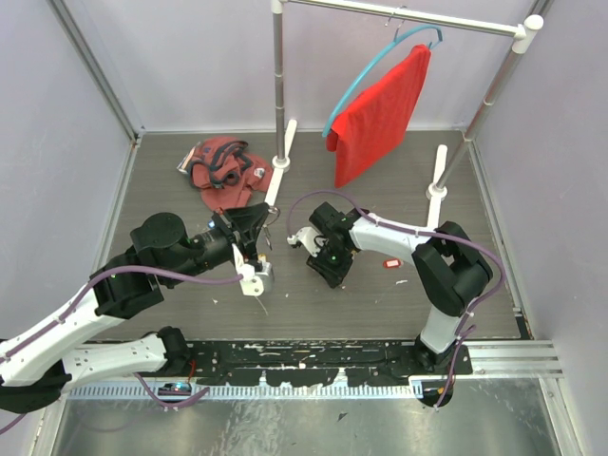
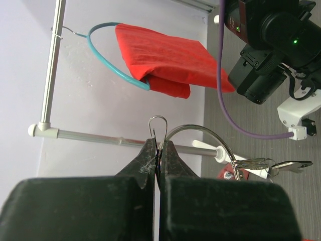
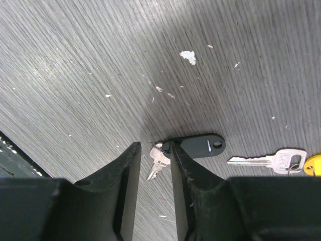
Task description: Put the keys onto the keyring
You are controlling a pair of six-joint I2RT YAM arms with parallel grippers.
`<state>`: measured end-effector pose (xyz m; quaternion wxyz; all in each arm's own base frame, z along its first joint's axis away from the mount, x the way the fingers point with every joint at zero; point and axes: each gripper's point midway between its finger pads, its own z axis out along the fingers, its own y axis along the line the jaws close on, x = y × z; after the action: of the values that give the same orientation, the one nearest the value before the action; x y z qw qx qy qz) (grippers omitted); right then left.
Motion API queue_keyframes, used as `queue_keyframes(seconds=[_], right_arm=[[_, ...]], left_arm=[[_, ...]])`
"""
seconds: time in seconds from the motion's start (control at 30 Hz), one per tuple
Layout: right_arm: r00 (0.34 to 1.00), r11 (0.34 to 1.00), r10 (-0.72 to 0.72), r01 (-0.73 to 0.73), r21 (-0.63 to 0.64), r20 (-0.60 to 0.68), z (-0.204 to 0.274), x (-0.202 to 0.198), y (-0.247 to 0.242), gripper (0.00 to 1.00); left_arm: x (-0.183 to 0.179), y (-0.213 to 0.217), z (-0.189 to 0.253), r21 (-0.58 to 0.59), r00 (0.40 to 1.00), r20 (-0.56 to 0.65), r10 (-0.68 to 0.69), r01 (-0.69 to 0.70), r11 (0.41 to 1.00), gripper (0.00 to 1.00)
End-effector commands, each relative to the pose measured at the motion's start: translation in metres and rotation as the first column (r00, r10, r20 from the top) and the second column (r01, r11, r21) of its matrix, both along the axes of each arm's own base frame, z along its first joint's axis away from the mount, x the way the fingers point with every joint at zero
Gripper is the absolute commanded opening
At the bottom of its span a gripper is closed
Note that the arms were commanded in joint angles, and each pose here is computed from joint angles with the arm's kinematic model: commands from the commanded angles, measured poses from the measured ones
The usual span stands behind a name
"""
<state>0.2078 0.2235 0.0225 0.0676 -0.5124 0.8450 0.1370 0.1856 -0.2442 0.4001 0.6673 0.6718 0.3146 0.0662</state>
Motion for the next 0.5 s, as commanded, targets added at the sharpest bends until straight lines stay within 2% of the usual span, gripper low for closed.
queue_keyframes(seconds=[0.0,0.17,0.27,0.47], right_arm=[[1.000,1.000,0.014,-0.014,-0.006,0.010,0.000,0.004,0.001,0.34],[1.000,1.000,0.015,-0.015,-0.005,0.002,-0.001,0.003,0.001,0.31],[1.000,1.000,0.013,-0.013,-0.013,0.000,-0.003,0.003,0.000,0.26],[0.999,0.998,-0.001,-0.002,0.058,0.050,0.020,0.010,0.011,0.05]], left_arm=[[-0.004,0.004,0.029,-0.072,0.999,0.034,-0.006,0.009,0.997,0.00],[-0.004,0.004,0.029,-0.071,0.999,0.035,-0.006,0.008,0.997,0.00],[-0.005,0.005,0.029,-0.072,0.999,0.034,-0.005,0.008,0.997,0.00],[-0.005,0.006,0.029,-0.074,0.999,0.033,-0.004,0.007,0.997,0.00]])
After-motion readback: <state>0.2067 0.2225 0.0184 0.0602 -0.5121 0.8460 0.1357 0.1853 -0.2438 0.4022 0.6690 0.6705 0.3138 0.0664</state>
